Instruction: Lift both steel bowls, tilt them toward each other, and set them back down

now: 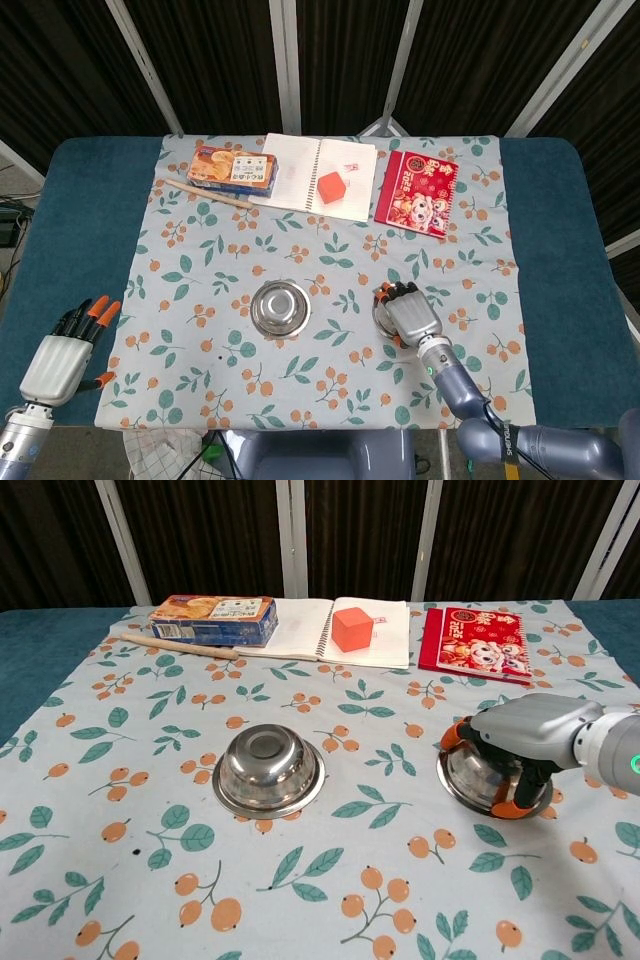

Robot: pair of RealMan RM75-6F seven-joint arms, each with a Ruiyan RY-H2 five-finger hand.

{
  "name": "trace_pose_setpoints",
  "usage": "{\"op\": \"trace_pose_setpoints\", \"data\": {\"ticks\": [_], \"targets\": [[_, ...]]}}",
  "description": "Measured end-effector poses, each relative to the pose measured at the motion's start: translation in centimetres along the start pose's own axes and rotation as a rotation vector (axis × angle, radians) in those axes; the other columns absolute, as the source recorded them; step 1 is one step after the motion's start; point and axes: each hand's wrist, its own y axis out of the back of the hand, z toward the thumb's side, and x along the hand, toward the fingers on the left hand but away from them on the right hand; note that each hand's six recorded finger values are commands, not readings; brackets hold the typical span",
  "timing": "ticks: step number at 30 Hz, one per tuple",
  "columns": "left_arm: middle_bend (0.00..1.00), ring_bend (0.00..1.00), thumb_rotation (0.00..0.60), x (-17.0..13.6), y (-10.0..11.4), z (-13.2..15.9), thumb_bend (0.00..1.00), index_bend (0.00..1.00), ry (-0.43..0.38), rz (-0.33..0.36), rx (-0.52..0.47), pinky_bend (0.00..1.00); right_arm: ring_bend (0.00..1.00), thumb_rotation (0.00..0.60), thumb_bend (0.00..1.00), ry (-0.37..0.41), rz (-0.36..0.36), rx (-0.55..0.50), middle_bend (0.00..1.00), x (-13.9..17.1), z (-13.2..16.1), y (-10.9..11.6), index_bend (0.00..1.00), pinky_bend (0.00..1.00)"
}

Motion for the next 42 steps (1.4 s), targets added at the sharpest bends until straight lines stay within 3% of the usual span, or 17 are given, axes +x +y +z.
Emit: {"op": "trace_pose_setpoints", "data": {"ticks": [6, 13, 20, 27, 37, 42], "targets": [[0.0, 0.0, 0.537, 0.0, -0.1, 0.1, 0.13, 0.0, -0.002, -0.005, 0.003, 0.14, 0.4, 0.6, 0.33, 0.005, -0.027, 0.001, 0.4, 0.0, 0.2, 0.2, 0.49, 0.67], [0.0, 0.0, 0.539, 0.0, -0.1, 0.2, 0.13, 0.0, -0.003, -0.004, 0.005, 0.14, 0.54, 0.6, 0.33, 0.017, -0.058, 0.001, 0.55, 0.2, 0.4, 0.4, 0.64, 0.72], [0.0, 0.0, 0.552, 0.4, -0.5, 1.1, 0.13, 0.0, -0.041, -0.012, 0.004, 0.14, 0.55, 0.6, 0.33, 0.017, -0.075, 0.008, 0.56, 0.6, 0.2, 0.4, 0.65, 0.72], [0.0, 0.0, 0.558, 2.7, -0.2, 4.6, 0.14, 0.0, -0.162, 0.001, -0.005, 0.14, 0.55, 0.6, 0.33, 0.008, -0.071, 0.02, 0.56, 1.0, 0.0, 0.4, 0.65, 0.72], [0.03, 0.0, 0.558, 8.9, 4.0, 10.5, 0.14, 0.0, -0.284, 0.071, -0.006, 0.16, 0.55, 0.6, 0.33, 0.003, -0.092, 0.018, 0.56, 2.0, -0.1, 1.3, 0.65, 0.72], [0.04, 0.0, 0.558, 11.8, 4.4, 13.1, 0.14, 0.0, -0.32, 0.051, 0.017, 0.17, 0.55, 0.6, 0.33, -0.008, -0.104, 0.011, 0.56, 2.1, -0.4, 1.9, 0.65, 0.72]]}}
